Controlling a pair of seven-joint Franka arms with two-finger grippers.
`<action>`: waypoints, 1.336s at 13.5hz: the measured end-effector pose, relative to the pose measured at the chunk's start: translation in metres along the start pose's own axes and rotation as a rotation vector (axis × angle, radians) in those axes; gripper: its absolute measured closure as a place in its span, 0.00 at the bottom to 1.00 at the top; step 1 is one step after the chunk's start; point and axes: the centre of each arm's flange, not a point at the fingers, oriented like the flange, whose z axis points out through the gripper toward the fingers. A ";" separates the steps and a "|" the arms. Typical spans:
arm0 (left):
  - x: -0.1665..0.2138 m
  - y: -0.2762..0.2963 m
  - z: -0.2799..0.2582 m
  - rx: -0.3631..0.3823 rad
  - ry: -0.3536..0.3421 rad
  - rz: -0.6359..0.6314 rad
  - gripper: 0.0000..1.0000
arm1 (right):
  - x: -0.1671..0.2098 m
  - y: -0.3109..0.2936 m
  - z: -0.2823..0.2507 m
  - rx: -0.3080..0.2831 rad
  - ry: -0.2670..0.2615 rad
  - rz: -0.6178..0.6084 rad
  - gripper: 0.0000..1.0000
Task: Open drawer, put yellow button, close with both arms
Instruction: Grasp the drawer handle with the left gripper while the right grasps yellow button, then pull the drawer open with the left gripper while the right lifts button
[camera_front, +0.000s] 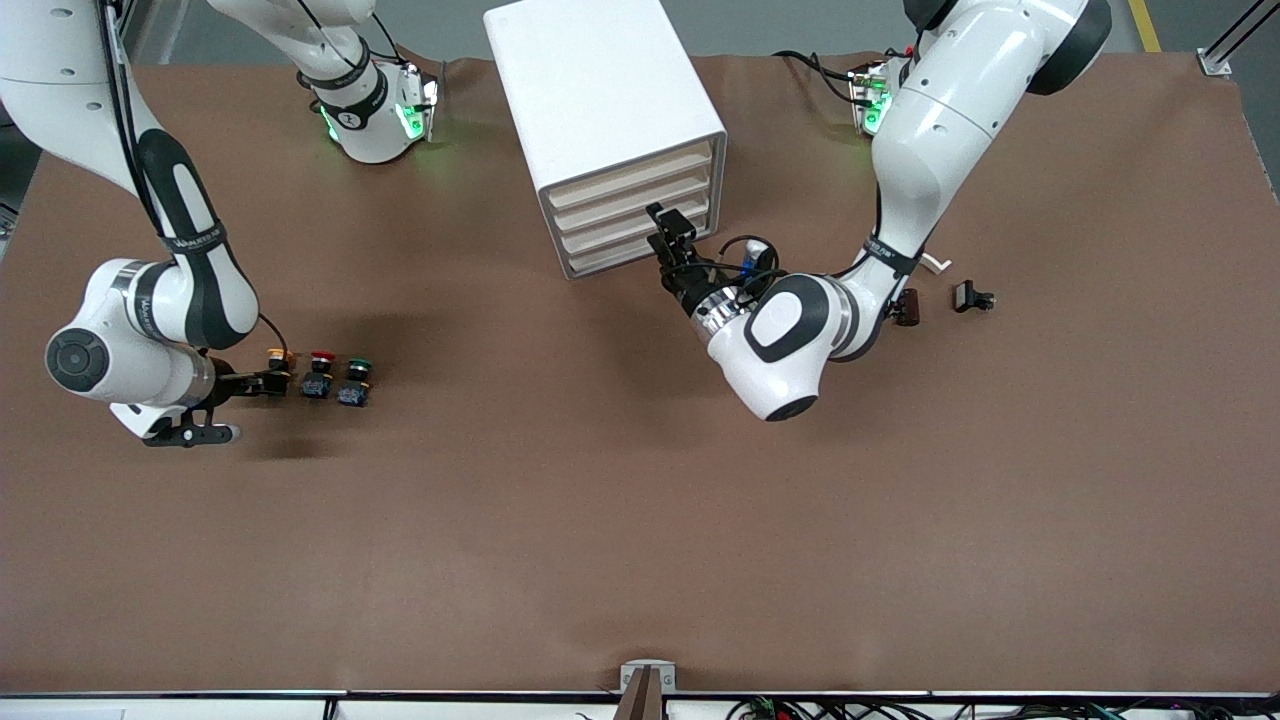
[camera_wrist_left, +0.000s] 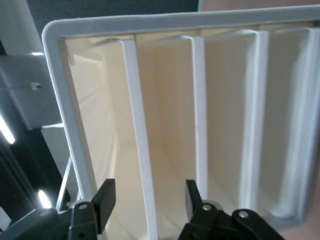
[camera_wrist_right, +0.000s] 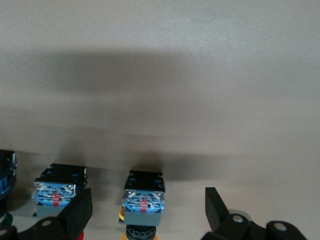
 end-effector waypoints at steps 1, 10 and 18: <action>-0.002 0.002 0.011 0.011 0.019 -0.007 0.36 | -0.001 0.000 0.005 0.003 -0.008 -0.004 0.00; -0.005 0.013 0.053 0.080 0.115 -0.082 0.44 | -0.017 0.001 0.040 0.018 -0.071 0.002 0.00; -0.009 0.009 0.057 0.106 0.104 -0.100 0.72 | -0.020 0.000 0.036 0.026 -0.072 0.008 0.56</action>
